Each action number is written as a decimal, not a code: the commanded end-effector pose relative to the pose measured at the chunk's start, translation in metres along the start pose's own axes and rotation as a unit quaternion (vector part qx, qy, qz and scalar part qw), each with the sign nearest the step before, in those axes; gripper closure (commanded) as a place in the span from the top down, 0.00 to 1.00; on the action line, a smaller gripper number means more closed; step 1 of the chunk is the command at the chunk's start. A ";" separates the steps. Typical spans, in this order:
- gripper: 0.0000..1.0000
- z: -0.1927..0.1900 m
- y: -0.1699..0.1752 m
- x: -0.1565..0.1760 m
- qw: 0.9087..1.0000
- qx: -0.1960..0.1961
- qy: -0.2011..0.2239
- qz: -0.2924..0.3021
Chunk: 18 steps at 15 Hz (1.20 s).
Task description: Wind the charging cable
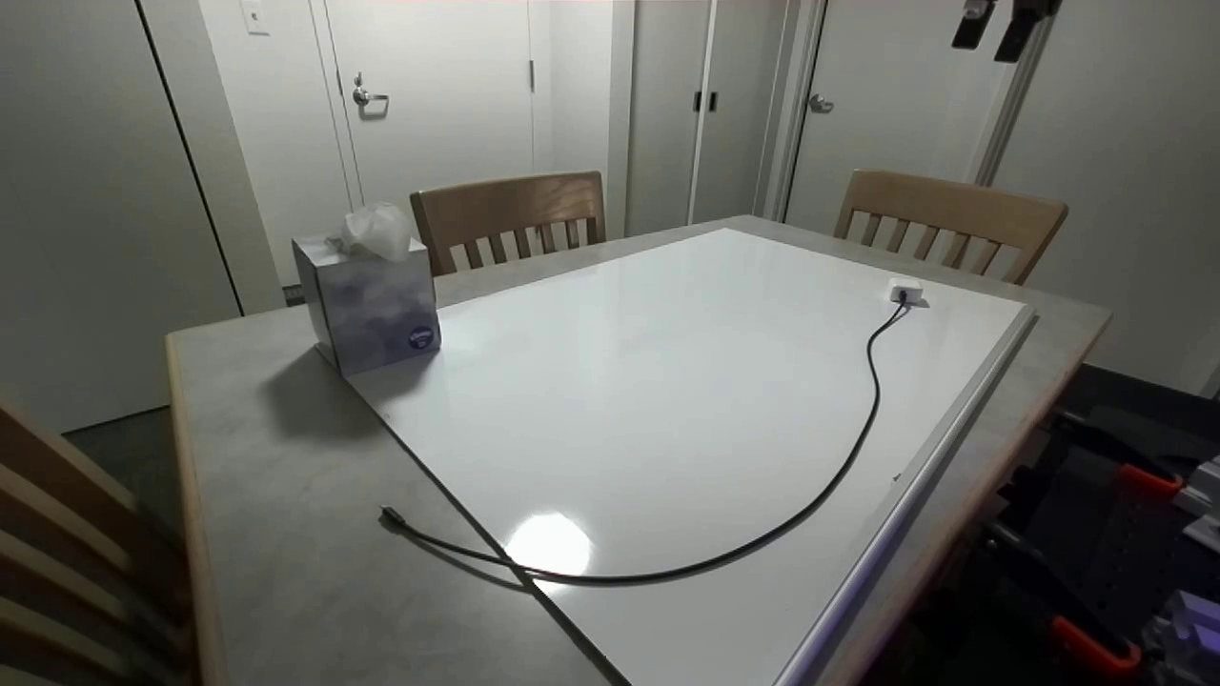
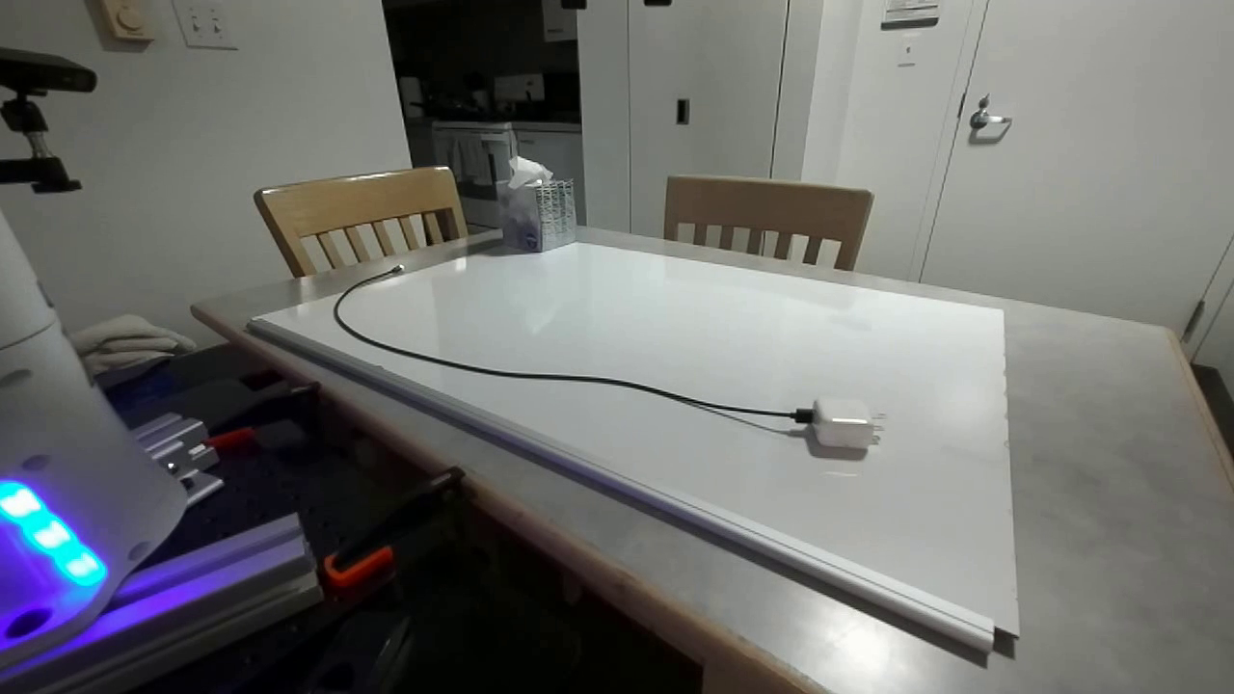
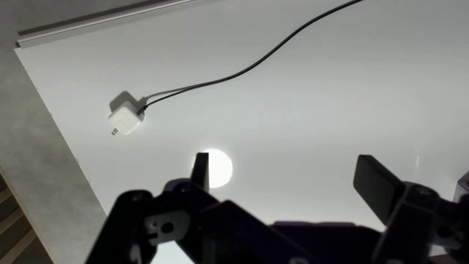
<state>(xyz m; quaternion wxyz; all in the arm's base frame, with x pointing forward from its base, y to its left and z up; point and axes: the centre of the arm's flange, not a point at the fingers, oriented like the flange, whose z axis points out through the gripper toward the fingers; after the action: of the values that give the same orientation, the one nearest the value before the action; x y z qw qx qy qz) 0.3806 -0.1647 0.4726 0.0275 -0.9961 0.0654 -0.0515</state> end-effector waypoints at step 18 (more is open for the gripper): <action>1.00 0.085 0.076 0.026 0.999 0.051 0.014 0.003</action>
<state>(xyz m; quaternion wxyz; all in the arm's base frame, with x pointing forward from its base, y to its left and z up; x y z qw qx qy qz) 0.3946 -0.2116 0.4149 0.0596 -0.9938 0.0757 -0.0564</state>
